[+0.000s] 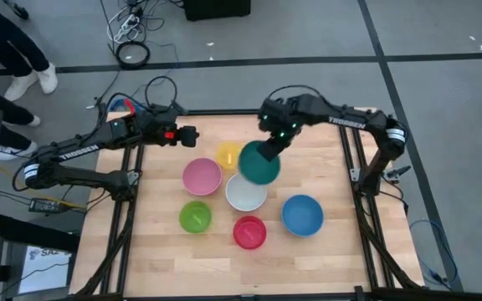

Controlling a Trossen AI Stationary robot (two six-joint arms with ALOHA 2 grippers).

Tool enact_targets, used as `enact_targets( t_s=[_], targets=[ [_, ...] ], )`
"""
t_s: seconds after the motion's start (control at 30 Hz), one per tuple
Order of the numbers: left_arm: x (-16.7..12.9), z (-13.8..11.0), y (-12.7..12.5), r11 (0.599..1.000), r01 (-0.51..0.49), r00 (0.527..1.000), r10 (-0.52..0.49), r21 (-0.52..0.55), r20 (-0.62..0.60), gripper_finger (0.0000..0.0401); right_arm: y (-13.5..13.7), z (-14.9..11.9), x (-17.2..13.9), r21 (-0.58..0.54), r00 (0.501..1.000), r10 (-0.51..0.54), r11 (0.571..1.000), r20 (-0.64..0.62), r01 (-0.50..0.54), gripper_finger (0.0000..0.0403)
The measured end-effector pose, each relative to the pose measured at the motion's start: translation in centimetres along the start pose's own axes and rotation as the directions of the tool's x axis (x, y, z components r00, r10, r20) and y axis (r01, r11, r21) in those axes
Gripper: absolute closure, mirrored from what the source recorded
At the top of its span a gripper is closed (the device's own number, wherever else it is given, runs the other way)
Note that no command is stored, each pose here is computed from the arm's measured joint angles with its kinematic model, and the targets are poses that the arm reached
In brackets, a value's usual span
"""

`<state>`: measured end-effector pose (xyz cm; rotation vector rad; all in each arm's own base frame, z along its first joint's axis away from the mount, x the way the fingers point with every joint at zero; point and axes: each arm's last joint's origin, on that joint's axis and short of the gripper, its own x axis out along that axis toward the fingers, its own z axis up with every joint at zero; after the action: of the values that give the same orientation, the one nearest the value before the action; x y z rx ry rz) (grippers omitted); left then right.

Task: Nest bowls inside each other
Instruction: Stack the green bowl on top of the white bowl

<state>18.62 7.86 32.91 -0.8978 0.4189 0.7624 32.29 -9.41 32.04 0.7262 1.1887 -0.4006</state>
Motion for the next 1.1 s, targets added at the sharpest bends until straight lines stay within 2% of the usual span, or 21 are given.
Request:
enact_targets(
  t_s=[0.2,0.6,0.9,1.1],
  targets=[
    [0.0,0.4,-0.5,0.998,0.056,0.997,-0.054,-0.033,0.046,0.0193,3.0,0.2,3.0,-0.018,0.999,0.047,0.999,0.006,-0.047,0.0403],
    [-0.1,0.7,-0.9,0.994,0.099,0.993,-0.095,-0.046,0.067,0.0193,3.7,0.6,8.7,-0.068,0.986,0.042,0.996,-0.161,-0.053,0.0397],
    [-0.1,0.6,-0.8,0.995,0.087,0.995,-0.085,-0.040,0.057,0.0193,3.6,0.5,8.7,-0.072,0.982,0.039,0.996,-0.182,-0.053,0.0317],
    [0.0,0.2,-0.2,1.000,0.030,1.000,-0.029,0.000,0.011,0.0193,3.3,0.0,8.1,-0.061,0.978,0.014,0.998,-0.208,-0.027,0.0276]
  ],
)
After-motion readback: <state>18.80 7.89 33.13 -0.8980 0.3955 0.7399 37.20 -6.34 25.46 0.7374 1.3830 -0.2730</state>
